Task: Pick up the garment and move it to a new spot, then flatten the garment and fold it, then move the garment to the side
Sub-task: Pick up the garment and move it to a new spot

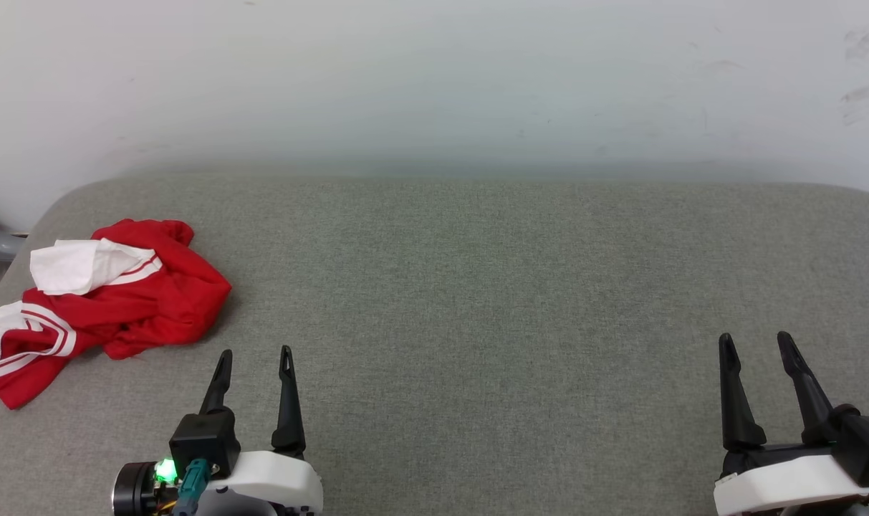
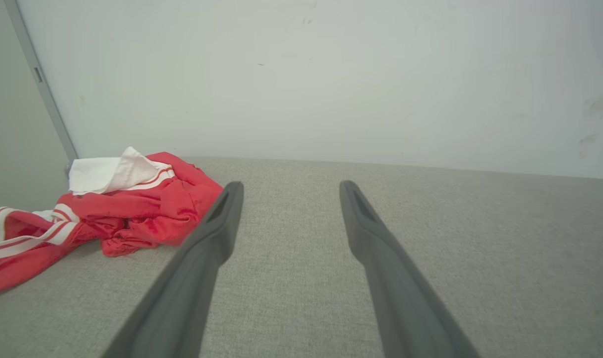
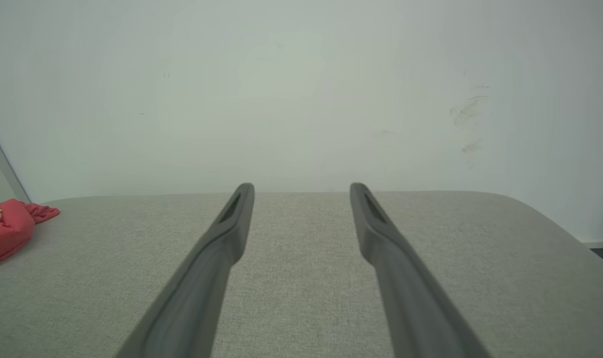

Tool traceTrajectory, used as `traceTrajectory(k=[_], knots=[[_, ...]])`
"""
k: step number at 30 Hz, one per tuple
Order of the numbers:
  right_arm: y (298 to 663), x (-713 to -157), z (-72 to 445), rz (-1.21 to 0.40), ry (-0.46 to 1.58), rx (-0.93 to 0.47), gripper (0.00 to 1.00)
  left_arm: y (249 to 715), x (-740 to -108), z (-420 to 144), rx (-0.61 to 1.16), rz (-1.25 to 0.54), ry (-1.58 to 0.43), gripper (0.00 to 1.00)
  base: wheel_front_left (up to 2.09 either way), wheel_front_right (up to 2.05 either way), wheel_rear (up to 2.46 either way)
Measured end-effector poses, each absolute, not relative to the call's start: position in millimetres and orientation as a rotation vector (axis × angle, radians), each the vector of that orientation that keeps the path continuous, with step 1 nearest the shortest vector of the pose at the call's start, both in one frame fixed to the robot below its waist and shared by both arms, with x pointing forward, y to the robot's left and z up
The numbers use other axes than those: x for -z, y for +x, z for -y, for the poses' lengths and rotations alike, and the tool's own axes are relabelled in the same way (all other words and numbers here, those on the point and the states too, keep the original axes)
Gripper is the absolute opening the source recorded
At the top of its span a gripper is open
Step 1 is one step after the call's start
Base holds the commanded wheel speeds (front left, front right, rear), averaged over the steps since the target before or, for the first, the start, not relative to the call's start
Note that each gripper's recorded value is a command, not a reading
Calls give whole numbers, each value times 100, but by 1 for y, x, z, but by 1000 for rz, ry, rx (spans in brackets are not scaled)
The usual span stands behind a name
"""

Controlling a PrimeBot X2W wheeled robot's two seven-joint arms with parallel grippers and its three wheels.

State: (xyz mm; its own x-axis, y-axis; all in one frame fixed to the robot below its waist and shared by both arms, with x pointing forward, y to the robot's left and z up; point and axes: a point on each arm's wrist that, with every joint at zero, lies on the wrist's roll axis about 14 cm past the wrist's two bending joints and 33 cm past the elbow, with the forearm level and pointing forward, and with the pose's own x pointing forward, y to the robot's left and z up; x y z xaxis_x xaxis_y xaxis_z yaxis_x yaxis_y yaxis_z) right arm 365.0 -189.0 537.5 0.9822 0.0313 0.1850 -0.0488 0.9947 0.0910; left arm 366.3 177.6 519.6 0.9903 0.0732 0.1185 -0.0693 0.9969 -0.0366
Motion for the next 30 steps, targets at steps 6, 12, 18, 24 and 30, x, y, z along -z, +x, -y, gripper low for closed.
traceTrajectory(k=[6, 12, 18, 24, 30], knots=[[365, -536, 188, 179, 102, -42, 100, 366, -518, -177, -72, 114, -34, 100, 0, 0, 0], [366, -535, 186, 177, 104, -47, 100, 364, -517, -179, -76, 112, -35, 100, 0, 0, 0], [366, -534, 183, 173, 105, -58, 100, 363, -517, -182, -85, 112, -34, 100, 0, 0, 0], [371, -531, 174, 164, 109, -85, 100, 359, -517, -191, -113, 112, -28, 100, 0, 0, 0], [378, -530, 159, 156, 113, -129, 100, 351, -517, -206, -164, 114, -20, 100, 0, 0, 0]])
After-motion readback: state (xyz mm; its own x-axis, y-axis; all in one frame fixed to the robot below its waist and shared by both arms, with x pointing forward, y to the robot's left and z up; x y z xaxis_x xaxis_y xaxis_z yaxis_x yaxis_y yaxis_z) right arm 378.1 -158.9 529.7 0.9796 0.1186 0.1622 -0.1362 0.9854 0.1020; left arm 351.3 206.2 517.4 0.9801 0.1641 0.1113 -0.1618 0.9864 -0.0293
